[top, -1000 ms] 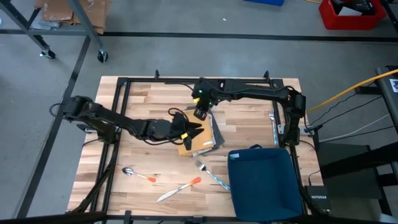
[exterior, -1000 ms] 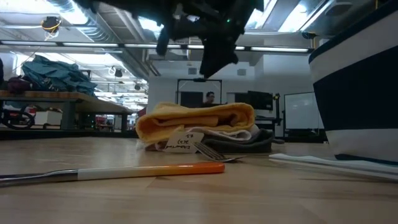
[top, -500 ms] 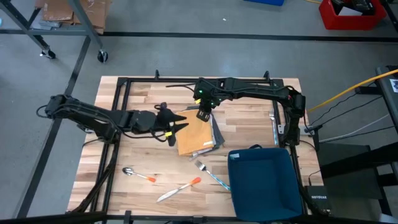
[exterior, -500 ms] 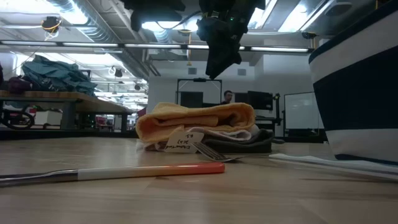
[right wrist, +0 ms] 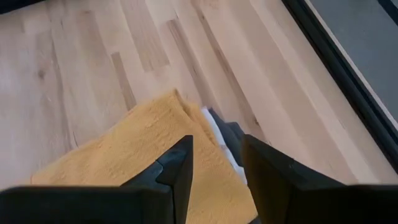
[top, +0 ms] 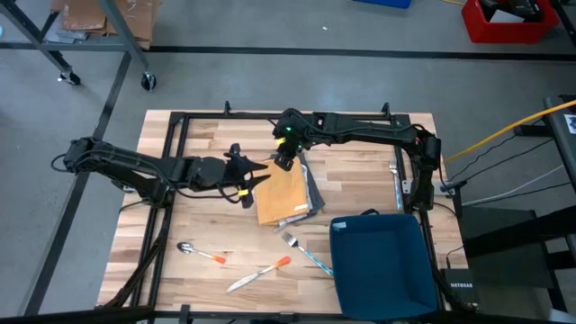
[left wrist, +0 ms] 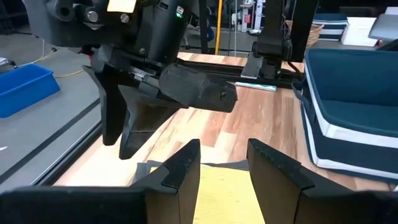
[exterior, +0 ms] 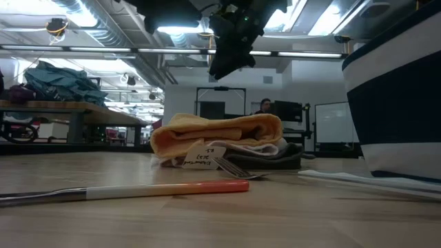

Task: Fold towel
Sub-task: Put the stacked towels into the laundry bin

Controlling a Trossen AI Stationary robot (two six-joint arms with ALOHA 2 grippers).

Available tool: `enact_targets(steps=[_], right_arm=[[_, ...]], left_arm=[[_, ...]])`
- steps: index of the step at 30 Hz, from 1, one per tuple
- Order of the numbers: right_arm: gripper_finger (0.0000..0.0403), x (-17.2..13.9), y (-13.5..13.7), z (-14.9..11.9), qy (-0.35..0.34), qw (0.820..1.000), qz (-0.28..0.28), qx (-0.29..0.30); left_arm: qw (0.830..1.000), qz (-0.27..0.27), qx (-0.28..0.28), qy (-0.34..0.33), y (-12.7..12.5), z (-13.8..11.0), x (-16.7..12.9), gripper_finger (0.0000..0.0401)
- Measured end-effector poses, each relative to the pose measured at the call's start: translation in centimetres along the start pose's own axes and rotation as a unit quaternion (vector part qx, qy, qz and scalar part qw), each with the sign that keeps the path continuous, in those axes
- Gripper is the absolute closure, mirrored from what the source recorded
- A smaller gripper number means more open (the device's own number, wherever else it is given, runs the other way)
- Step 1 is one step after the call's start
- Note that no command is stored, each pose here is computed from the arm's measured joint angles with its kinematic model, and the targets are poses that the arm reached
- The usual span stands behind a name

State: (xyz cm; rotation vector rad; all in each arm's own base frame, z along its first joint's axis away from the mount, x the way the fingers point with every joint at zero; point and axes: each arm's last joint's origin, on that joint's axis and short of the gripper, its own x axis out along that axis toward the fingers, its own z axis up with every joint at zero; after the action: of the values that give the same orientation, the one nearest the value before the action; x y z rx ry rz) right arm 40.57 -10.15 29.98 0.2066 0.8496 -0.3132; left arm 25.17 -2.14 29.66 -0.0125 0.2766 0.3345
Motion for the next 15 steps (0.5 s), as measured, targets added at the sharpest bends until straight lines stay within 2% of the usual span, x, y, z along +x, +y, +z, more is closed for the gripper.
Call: enact_targets(steps=[6, 10, 15], right_arm=[[0.0265, -1.2, -0.1, -0.2, 0.018, 1.0, -0.002, 0.016], [0.0265, -4.1, -0.2, -0.5, 0.076, 0.997, -0.012, 0.031], [0.0265, -7.1, -0.6, -2.0, 0.125, 0.99, -0.044, 0.036]], left_arm=[[1.0, 0.006, -0.006, -0.01, 0.6, 0.4, -0.4, 0.0276], [0.999, 0.017, -0.017, -0.021, 1.5, 1.0, -1.2, 0.0276], [0.998, 0.029, -0.047, 0.014, 2.4, 0.5, -2.1, 0.0276]])
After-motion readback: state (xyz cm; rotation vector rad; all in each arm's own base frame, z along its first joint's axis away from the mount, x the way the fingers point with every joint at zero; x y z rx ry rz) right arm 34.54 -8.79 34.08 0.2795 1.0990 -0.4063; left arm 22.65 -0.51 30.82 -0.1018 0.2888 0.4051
